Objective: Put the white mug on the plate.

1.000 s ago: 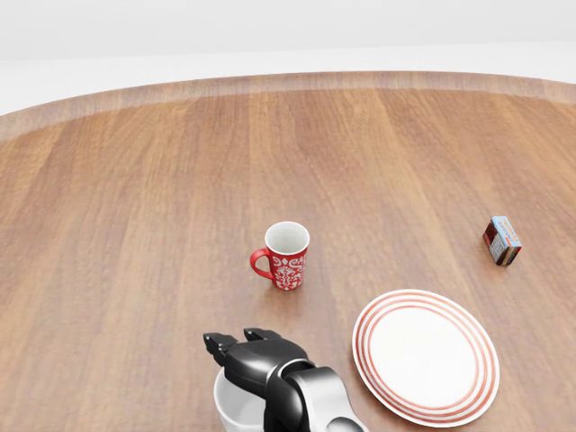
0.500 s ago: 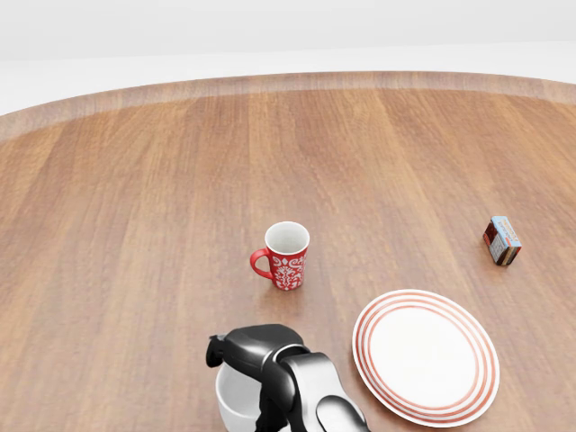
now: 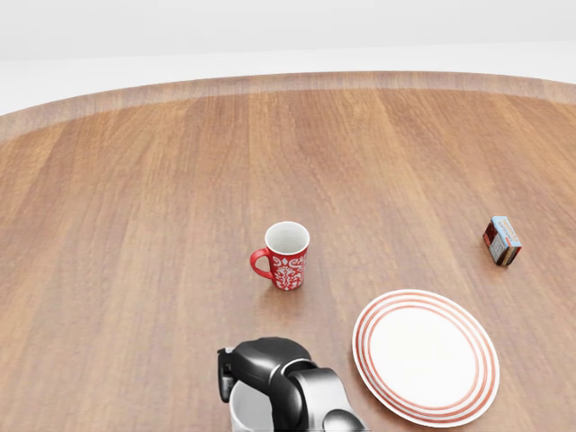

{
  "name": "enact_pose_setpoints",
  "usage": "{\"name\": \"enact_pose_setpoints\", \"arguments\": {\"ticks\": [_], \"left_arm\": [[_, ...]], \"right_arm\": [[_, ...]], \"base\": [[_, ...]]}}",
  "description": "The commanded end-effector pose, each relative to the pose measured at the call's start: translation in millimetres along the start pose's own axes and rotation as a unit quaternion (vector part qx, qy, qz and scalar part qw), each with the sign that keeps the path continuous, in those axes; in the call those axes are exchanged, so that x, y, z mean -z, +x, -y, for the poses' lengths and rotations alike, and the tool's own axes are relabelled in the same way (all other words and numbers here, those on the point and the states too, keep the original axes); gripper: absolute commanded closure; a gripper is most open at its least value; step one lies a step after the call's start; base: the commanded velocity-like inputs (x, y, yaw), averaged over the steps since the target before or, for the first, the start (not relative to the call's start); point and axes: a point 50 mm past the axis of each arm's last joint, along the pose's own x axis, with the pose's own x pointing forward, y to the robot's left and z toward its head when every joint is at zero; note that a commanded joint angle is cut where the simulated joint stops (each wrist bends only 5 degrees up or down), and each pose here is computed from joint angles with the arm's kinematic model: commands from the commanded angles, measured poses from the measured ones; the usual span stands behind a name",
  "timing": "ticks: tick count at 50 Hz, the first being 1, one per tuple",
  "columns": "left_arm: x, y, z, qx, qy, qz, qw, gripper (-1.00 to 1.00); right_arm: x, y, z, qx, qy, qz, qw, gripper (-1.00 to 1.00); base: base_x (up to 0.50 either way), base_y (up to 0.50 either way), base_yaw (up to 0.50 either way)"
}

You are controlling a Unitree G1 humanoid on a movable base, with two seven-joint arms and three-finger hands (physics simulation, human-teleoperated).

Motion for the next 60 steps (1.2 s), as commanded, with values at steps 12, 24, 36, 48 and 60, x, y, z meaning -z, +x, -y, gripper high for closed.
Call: {"name": "enact_pose_setpoints", "arguments": {"ticks": [12, 24, 36, 48, 60], "left_arm": [[1, -0.6, 0, 0.001, 0.002, -0.002, 1.0, -1.0], [1, -0.6, 1, 0.002, 0.002, 0.0, 1.0, -1.0], [2, 0.1, 1, 0.002, 0.003, -0.003, 1.0, -1.0], [1, 1.0, 1, 0.002, 0.003, -0.001, 1.0, -1.0], [3, 0.6, 1, 0.003, 0.004, -0.005, 1.0, -1.0]], "right_arm": [[30, -73, 117, 0.17, -0.102, -0.085, 0.977, 1.0], [78, -139, 181, 0.297, -0.134, -0.209, 0.922, 1.0], [154, -131, 199, 0.284, -0.05, -0.249, 0.925, 1.0], [199, -129, 227, 0.339, 0.038, -0.301, 0.89, 1.0], [200, -117, 214, 0.334, 0.084, -0.29, 0.893, 1.0]], "base": [[0.0, 0.0, 0.0], [0.0, 0.0, 0.0], [0.0, 0.0, 0.0], [0.0, 0.0, 0.0], [0.0, 0.0, 0.0]]}}
